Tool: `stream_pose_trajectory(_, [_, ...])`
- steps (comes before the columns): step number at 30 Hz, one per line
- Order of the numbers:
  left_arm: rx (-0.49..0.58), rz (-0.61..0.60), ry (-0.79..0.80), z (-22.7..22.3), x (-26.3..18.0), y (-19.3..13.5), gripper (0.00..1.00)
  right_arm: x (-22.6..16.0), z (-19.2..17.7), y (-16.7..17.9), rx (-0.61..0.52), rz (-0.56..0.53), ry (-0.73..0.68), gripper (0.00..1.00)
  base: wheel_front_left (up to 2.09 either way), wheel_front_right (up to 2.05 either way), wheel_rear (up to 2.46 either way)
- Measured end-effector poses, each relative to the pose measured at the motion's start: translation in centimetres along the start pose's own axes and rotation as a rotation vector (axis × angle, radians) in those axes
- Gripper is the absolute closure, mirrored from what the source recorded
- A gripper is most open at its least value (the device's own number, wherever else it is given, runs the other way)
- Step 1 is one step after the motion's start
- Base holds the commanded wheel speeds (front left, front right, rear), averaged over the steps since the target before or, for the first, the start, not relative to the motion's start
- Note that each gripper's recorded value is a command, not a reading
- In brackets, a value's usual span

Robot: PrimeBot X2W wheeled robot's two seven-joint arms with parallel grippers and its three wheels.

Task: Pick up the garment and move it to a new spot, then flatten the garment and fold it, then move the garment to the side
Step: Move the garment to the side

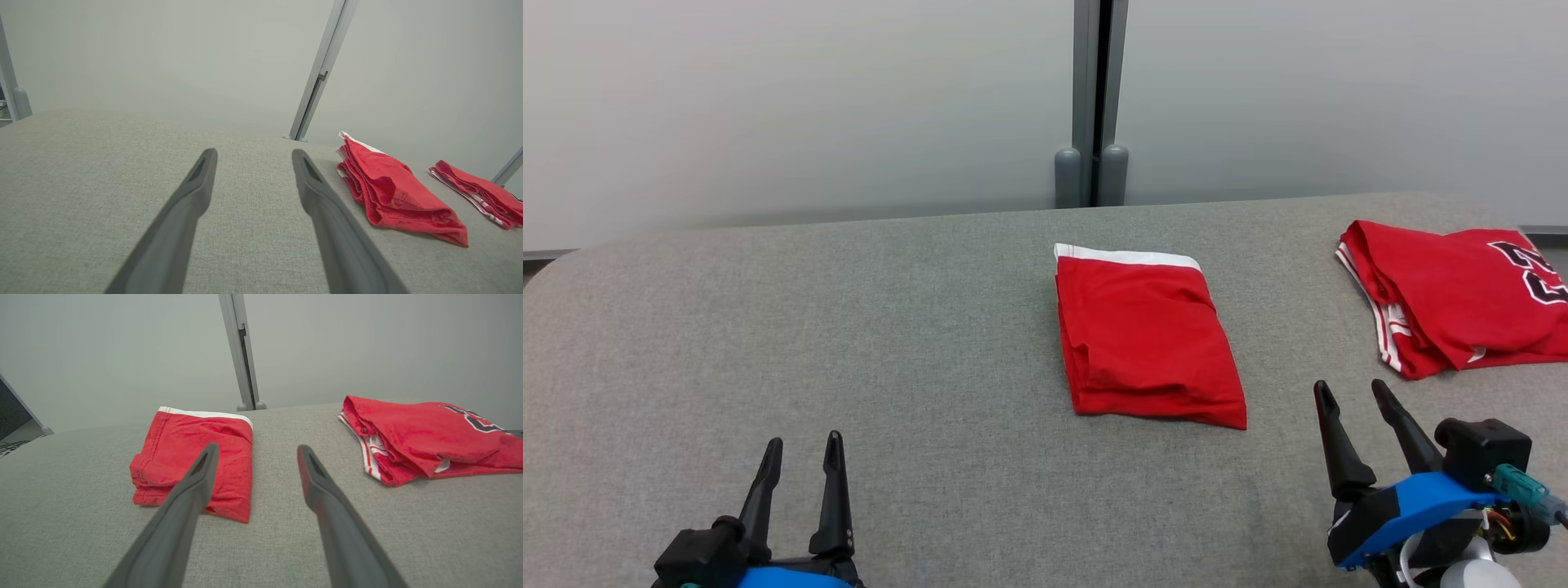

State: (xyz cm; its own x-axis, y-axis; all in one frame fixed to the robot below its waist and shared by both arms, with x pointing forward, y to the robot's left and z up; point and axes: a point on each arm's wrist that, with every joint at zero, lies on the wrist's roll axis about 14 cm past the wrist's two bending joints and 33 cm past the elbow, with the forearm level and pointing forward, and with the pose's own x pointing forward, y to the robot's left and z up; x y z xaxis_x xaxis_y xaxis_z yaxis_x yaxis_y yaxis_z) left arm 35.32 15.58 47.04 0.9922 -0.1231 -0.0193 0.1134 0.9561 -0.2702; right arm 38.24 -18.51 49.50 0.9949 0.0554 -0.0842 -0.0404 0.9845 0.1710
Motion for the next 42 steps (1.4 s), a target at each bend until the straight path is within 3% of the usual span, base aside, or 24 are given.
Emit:
stream_pose_trajectory(9, [0.003,0.009,-0.011,0.3,0.1,0.2,0.00,0.9,-0.5,1.0,-0.007,0.031,0.037,0.00,0.00,0.00,0.00])
stream_pose_trajectory(13, [0.009,0.009,-0.017,0.5,0.3,0.2,0.00,3.0,1.5,1.1,-0.025,0.045,0.018,0.00,0.00,0.00,0.00])
stream_pose_trajectory(18, [0.014,0.012,-0.025,0.8,0.9,0.4,0.00,6.8,2.0,1.9,-0.020,0.073,0.123,0.00,0.00,0.00,0.00])
stream_pose_trajectory(26, [0.023,0.035,-0.026,0.9,1.7,1.2,0.00,11.1,-3.9,1.1,-0.020,0.032,0.498,0.00,0.00,0.00,0.00])
stream_pose_trajectory(42, [0.032,0.099,-0.012,0.5,2.4,3.4,0.00,14.1,-11.8,2.3,-0.019,0.028,0.749,0.00,0.00,0.00,0.00])
